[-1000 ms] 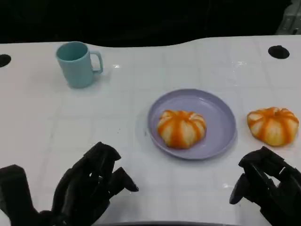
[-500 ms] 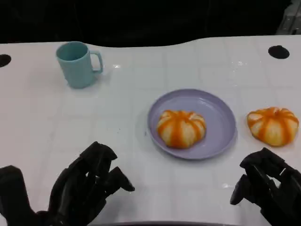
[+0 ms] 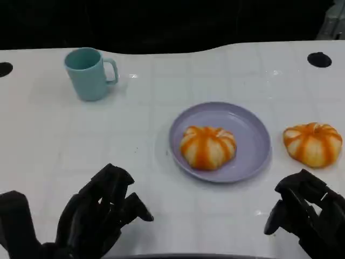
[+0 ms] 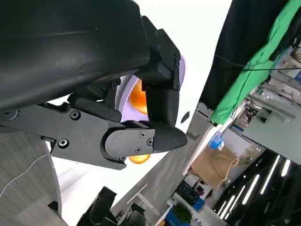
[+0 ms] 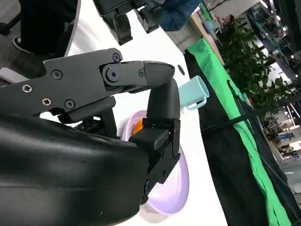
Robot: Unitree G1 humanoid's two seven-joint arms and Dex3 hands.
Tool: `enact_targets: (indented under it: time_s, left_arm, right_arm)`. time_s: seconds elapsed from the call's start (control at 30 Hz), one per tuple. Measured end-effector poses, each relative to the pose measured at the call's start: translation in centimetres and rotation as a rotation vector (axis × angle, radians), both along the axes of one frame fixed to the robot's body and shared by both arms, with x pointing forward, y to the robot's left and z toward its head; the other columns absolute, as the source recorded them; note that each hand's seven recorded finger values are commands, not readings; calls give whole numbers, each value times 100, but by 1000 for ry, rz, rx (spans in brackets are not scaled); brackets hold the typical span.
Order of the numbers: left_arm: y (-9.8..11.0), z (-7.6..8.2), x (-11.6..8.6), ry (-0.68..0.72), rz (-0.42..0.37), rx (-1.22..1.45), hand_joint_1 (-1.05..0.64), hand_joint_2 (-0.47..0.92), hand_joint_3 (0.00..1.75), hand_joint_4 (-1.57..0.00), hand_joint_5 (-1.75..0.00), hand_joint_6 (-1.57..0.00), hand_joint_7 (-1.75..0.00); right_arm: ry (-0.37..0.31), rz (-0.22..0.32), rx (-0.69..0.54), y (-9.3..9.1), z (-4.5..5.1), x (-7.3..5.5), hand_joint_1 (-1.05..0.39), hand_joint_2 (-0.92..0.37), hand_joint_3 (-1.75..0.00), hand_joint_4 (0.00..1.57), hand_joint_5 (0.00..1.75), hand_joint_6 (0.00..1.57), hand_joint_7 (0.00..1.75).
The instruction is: Grasp the bread from the table and place it into the plate.
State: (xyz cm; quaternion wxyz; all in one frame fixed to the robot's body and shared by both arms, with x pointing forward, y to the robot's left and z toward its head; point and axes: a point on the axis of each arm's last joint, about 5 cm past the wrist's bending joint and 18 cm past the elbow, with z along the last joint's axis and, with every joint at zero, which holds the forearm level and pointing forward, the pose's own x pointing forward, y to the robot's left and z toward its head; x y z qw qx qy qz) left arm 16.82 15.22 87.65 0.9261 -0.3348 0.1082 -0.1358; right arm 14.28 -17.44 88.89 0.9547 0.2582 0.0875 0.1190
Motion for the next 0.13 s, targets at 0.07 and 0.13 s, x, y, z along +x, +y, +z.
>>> enact_targets:
  time_s: [0.07, 0.13]
  left_arm:
    - [2, -4, 0, 2, 1, 0, -60, 92, 41, -73, -175, -46, -175]
    - [3, -8, -1, 3, 2, 0, -60, 92, 41, -73, -175, -46, -175]
  right_arm:
    - [0, 1, -2, 3, 0, 0, -51, -92, -25, 57, 173, 52, 143]
    - [1, 3, -2, 6, -1, 1, -51, -92, -25, 57, 173, 52, 143]
